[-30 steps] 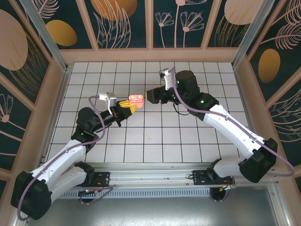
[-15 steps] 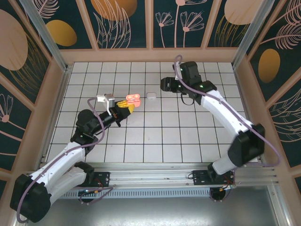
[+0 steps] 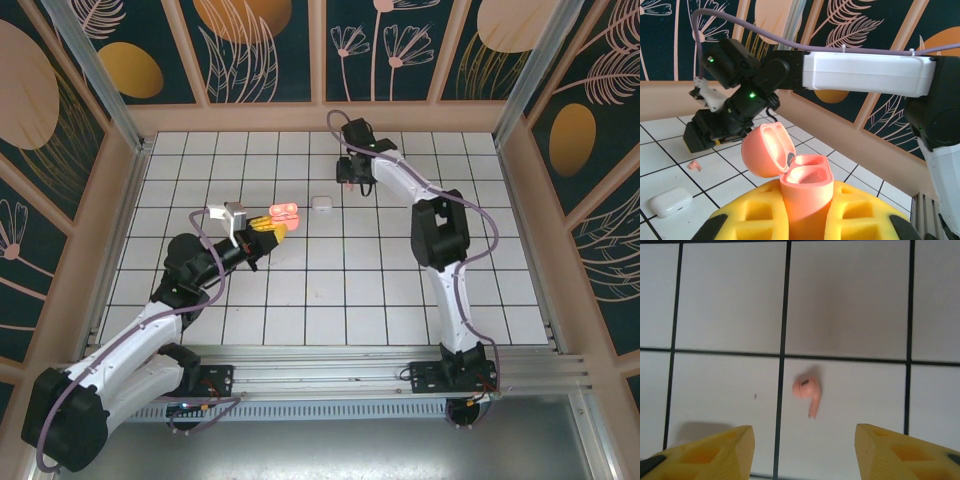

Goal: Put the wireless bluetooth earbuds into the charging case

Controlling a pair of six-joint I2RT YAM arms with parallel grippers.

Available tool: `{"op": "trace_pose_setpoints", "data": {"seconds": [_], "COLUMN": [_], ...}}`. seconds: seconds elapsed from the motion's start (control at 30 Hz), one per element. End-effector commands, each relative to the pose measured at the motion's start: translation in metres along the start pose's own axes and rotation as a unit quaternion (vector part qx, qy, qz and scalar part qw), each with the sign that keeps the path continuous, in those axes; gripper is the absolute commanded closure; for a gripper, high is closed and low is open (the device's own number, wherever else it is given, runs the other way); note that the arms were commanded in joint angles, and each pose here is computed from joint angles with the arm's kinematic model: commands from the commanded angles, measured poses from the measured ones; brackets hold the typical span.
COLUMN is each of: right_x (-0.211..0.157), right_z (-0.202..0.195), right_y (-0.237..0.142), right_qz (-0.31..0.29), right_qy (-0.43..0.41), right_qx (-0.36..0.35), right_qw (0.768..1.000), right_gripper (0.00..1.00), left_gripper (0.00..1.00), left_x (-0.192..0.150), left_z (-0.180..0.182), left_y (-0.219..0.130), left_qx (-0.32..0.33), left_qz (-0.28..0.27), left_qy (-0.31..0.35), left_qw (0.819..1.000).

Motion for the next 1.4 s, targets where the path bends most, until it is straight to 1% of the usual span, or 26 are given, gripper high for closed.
{"op": "trace_pose_setpoints", "data": {"seconds": [0.0, 0.33, 0.5, 0.8, 0.83, 0.9, 1.07, 1.23, 1.37], "right_x": [0.005, 0.002, -0.004, -0.011, -0.012, -0.013, -0.015, -0.016, -0.015], "right_z": [-0.002, -0.003, 0.000, -0.006, -0.005, -0.005, -0.007, -0.007, -0.008], "right_y": [0.009, 0.045, 0.054, 0.067, 0.068, 0.070, 0.073, 0.072, 0.067], "right_qz": [0.015, 0.022, 0.032, 0.050, 0.053, 0.055, 0.057, 0.062, 0.066], "right_qy": [-0.022, -0.039, -0.063, -0.077, -0.078, -0.082, -0.084, -0.084, -0.084], "right_qx": [-0.017, 0.006, 0.028, 0.025, 0.041, 0.045, 0.037, 0.034, 0.029], "right_qw": [0.999, 0.999, 0.997, 0.995, 0.995, 0.994, 0.994, 0.994, 0.994], "right_gripper": [0.44, 0.47, 0.47, 0.48, 0.48, 0.48, 0.54, 0.64, 0.68], "left_gripper": [1.00, 1.00, 1.00, 1.00, 1.00, 1.00, 1.00, 1.00, 1.00], "left_x": [0.002, 0.000, -0.002, -0.003, -0.004, -0.004, -0.005, -0.005, -0.005], "left_z": [-0.001, 0.002, 0.003, 0.005, 0.004, 0.005, 0.005, 0.005, 0.005], "left_y": [0.002, 0.005, 0.006, 0.006, 0.006, 0.006, 0.005, 0.005, 0.005], "left_qx": [-0.001, 0.000, 0.002, 0.005, 0.004, 0.006, 0.007, 0.008, 0.008], "left_qz": [-0.002, 0.008, 0.012, 0.014, 0.015, 0.015, 0.016, 0.014, 0.015], "left_qy": [0.019, 0.025, 0.024, 0.021, 0.021, 0.020, 0.019, 0.018, 0.019], "left_qw": [1.000, 1.000, 1.000, 1.000, 1.000, 1.000, 1.000, 1.000, 1.000]}}
Point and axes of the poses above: each hand's point on the last joint's axis, 136 mm out from that joint toward the fingers, its own y axis out along the fingers, its own z axis along the line the jaws close on, x = y × z, the point moved 10 cm from there along -y, back along the fingers, and after that the axes turned 6 degrees about -y, right-handed, at the moved point
